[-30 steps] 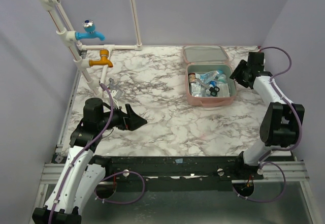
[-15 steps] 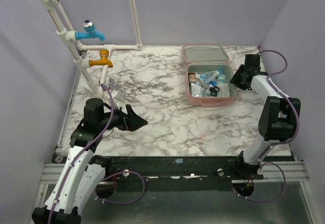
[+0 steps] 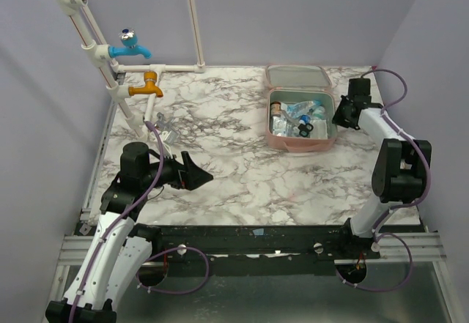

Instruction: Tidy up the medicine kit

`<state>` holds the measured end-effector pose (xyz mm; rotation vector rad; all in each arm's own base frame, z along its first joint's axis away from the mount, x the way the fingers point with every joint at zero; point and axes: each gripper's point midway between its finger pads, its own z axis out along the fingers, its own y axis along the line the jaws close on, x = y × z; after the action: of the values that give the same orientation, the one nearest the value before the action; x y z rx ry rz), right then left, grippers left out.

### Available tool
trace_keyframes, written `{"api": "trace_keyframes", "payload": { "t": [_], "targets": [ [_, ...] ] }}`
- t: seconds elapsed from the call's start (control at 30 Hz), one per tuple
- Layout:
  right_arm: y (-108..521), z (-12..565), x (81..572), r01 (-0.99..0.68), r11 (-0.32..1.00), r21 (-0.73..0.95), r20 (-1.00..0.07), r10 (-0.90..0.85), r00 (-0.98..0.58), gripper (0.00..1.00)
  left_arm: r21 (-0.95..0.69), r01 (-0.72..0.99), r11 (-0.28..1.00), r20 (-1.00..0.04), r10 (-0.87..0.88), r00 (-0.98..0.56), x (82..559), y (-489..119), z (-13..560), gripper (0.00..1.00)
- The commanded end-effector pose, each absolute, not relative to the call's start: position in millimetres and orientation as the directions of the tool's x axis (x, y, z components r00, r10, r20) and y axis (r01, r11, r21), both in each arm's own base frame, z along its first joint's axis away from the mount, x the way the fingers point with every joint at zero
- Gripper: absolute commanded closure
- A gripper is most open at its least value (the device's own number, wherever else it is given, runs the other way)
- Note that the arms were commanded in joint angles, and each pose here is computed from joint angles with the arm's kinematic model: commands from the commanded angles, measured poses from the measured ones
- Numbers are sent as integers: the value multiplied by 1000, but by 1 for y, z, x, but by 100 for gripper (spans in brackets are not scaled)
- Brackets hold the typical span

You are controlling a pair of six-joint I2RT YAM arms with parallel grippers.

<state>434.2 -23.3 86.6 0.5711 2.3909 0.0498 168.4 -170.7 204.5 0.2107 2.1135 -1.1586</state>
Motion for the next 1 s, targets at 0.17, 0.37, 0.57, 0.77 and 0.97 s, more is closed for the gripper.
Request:
{"api": "trace_keyframes", "payload": {
  "t": [0.17, 0.37, 0.57, 0.77, 0.97],
  "targets": [
    [4, 59, 423, 293, 956, 9, -564, 247, -788, 99, -663, 499, 558, -679, -168, -715, 164, -174, 211, 5],
    [37, 63, 423, 105, 994, 37, -566, 108, -818, 99, -661, 507, 553, -684, -167, -710, 162, -175, 212, 5],
    [52, 65, 418, -35, 999, -17, -570, -39, -821, 99, -659, 511, 552, -688, -168, -706, 162, -174, 214, 5],
    [64, 65, 409, -186, 979, -86, -566, -201, -800, 99, -659, 513, 550, -689, -167, -706, 161, -175, 213, 5],
    [92, 56, 395, -348, 937, -20, -519, -307, -798, 99, -658, 519, 546, -691, -166, -703, 160, -175, 215, 5]
  ]
}}
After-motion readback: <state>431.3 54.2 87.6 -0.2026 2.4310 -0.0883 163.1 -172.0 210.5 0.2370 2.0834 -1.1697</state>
